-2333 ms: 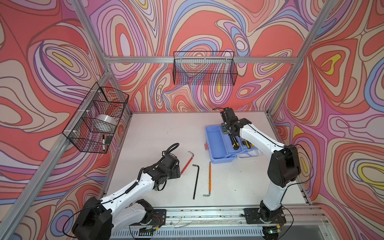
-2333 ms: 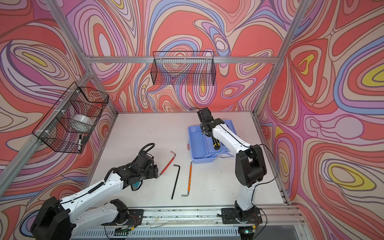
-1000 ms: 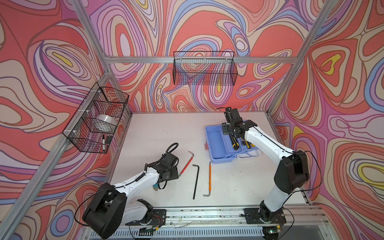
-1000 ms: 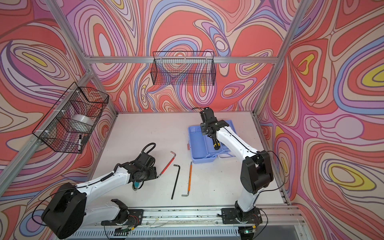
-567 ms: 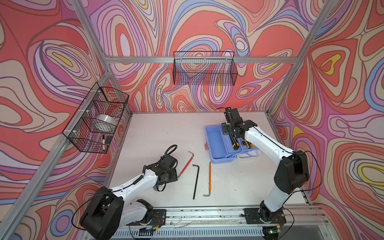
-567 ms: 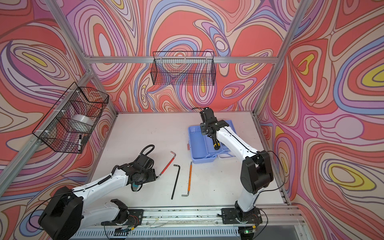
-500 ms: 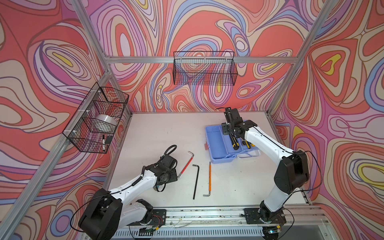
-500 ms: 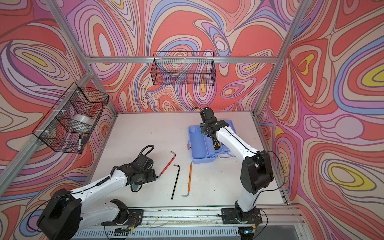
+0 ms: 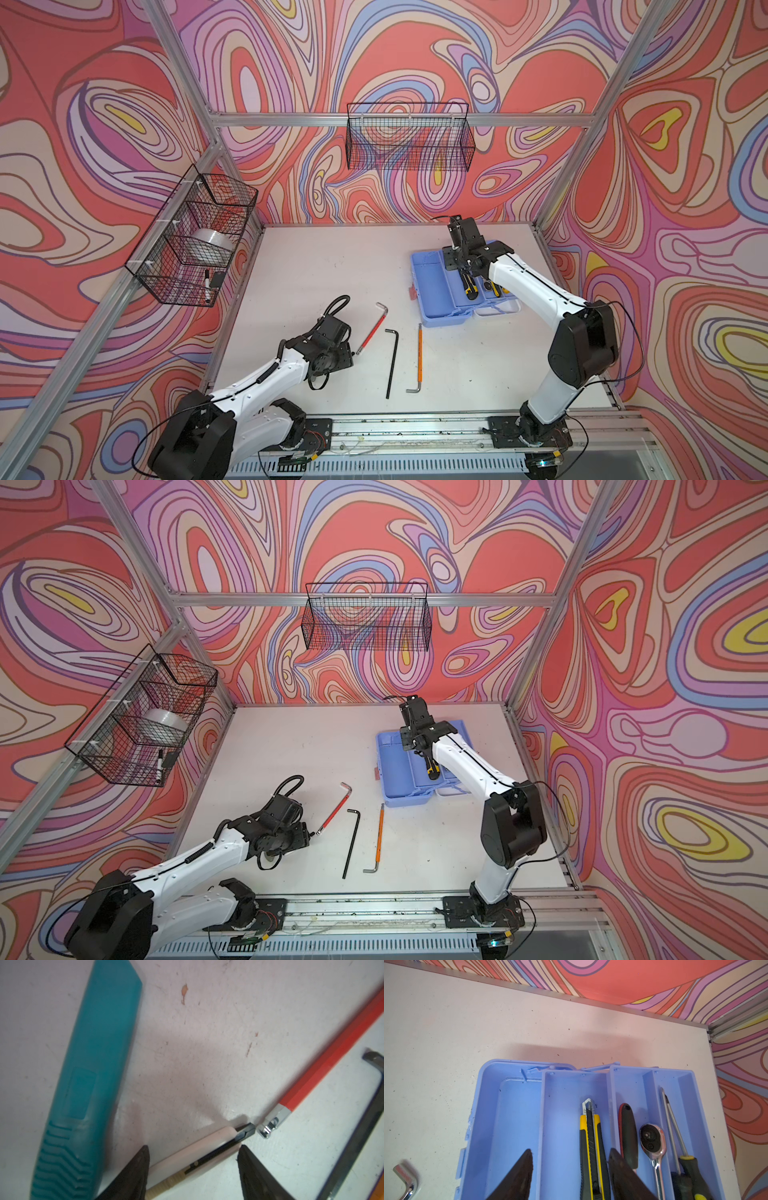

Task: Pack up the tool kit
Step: 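Close the left gripper on the white-handled tool beside the red hex key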

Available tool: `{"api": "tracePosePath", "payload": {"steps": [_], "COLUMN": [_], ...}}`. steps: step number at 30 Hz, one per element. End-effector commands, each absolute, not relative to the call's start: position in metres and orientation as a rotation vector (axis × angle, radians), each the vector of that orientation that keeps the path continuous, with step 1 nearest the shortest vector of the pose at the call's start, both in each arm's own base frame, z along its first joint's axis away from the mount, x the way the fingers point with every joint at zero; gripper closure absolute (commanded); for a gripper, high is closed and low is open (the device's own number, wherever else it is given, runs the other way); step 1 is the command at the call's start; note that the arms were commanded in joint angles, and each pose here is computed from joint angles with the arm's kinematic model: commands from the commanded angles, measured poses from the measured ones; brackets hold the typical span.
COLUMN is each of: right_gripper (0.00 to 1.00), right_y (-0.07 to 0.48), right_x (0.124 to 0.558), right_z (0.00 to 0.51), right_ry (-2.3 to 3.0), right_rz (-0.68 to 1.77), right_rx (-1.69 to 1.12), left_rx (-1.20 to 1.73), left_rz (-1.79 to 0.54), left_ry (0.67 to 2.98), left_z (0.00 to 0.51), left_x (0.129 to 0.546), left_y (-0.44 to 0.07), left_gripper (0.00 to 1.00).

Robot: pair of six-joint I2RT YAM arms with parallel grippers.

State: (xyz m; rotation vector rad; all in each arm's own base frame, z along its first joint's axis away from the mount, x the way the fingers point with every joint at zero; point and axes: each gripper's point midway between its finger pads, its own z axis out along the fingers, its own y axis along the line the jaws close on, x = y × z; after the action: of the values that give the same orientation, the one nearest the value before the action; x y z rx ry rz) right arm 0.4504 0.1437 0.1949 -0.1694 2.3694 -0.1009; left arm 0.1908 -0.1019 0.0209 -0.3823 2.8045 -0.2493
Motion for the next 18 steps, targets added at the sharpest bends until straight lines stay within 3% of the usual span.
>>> {"api": "tracePosePath", "payload": {"steps": [1, 9, 18], "right_gripper": [0.40, 0.40, 0.40], "right_y": [0.142, 0.140, 0.142], "right_x": [0.450, 0.449, 0.449], "right_z": [0.201, 0.201, 0.198], "right_ry": [2.353, 2.354, 2.357], "right_rz": [-0.089, -0.098, -0.091], "right_rx": [-0.153, -0.156, -0.155], "left_rx": [-0.390, -0.350, -0.345], "left_rz": [-0.215, -0.188, -0.168], "left_ry": [2.901, 2.927, 2.951], "left_z": [0.009, 0.004, -0.002], "left_x": [0.168, 0.161, 0.154], "left_y": [-0.099, -0.103, -0.106], "left_gripper": [0.33, 0.33, 0.43]}}
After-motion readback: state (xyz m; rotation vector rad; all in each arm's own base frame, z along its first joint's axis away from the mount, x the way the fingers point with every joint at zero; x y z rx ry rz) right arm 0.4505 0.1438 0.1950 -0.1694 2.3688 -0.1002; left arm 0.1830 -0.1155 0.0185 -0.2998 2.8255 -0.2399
